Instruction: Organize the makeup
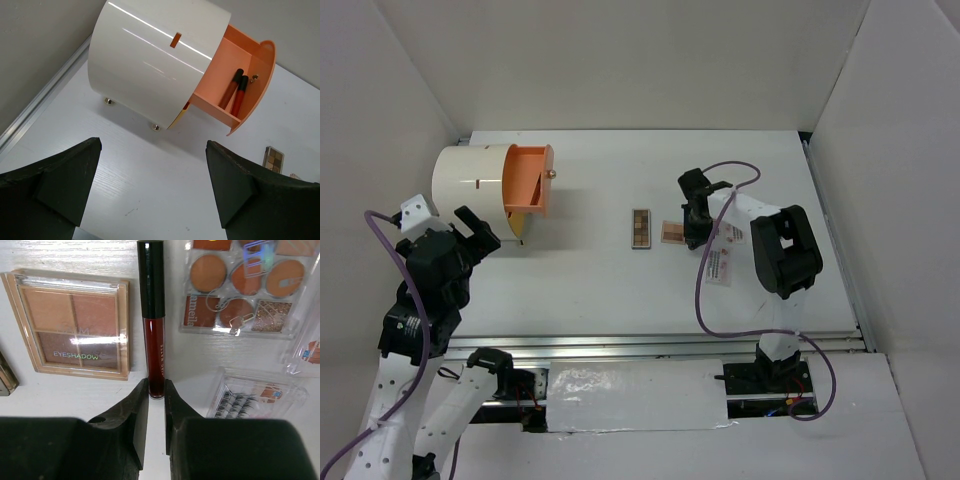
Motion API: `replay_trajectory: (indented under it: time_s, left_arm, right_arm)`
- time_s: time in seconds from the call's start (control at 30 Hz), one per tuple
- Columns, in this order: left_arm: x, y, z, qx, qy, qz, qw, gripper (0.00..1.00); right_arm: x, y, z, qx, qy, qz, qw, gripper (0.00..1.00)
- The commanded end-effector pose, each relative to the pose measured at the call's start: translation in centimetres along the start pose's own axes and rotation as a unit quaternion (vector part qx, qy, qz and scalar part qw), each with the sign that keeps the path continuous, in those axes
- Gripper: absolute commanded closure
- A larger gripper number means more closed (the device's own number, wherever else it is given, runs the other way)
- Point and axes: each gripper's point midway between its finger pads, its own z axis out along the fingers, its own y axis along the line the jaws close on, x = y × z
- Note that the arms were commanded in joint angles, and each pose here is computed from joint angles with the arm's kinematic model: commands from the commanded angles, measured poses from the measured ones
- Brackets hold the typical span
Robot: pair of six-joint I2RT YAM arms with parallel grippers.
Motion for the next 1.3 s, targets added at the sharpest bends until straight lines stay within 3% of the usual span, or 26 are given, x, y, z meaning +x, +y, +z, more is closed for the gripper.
replay_trajectory:
  time_s: [0.0, 0.3, 0.53, 0.63, 0.7, 0.8, 0.83, 0.87, 0.97, 1.1, 1.27]
  left_arm:
    - [-1.7, -0.4, -0.5, 0.012, -0.028, -0.006, 1.0, 0.01]
    - [-1.6, -0.4, -0.4, 0.013, -0.028, -0.006, 1.0, 0.01]
    - [-1.5, -0.5, -0.4, 0.012, -0.025, -0.007, 1.0, 0.01]
    - [-1.6, -0.2, -0.5, 0.006, -0.029, -0.013, 0.999, 0.01]
    - [-1.8, 0.2, -0.6, -0.002, -0.034, -0.021, 0.999, 0.01]
    - [-2.2, 1.1, -0.9, -0.022, -0.046, -0.036, 0.998, 0.0]
    - [-2.1, 1.4, -0.9, -0.03, -0.047, -0.041, 0.998, 0.01]
    - [-2.4, 1.9, -1.1, -0.043, -0.055, -0.046, 0.996, 0.01]
    - [-2.5, 3.0, -1.4, -0.068, -0.06, -0.058, 0.994, 0.0]
    - [-2.5, 3.8, -1.5, -0.09, -0.066, -0.064, 0.992, 0.01]
    - [-2.4, 3.4, -1.4, -0.081, -0.061, -0.061, 0.993, 0.0]
  right_arm:
    - [-0.8, 0.0, -0.5, -0.007, -0.003, 0.0, 1.0, 0.83]
    - [-0.6, 0.2, -2.2, -0.033, -0.034, 0.008, 0.999, 0.94]
    - [-2.9, 2.6, -10.6, -0.081, -0.131, 0.016, 0.988, 0.95]
    - [-3.5, 6.7, -14.2, -0.106, -0.164, -0.006, 0.981, 0.95]
    - [-3.1, 13.3, -18.1, -0.209, -0.176, -0.048, 0.961, 0.95]
    - [-3.9, 22.3, -25.0, -0.362, -0.207, -0.07, 0.906, 0.95]
    - [-3.7, 25.7, -26.2, -0.4, -0.204, -0.063, 0.891, 0.94]
    - [-4.5, 28.0, -30.1, -0.45, -0.218, -0.059, 0.864, 0.95]
    - [-6.1, 33.1, -32.8, -0.531, -0.201, 0.003, 0.823, 0.95]
    - [-7.8, 36.9, -32.7, -0.559, -0.167, 0.074, 0.809, 0.94]
    - [-8.0, 39.5, -31.3, -0.588, -0.146, 0.094, 0.79, 0.93]
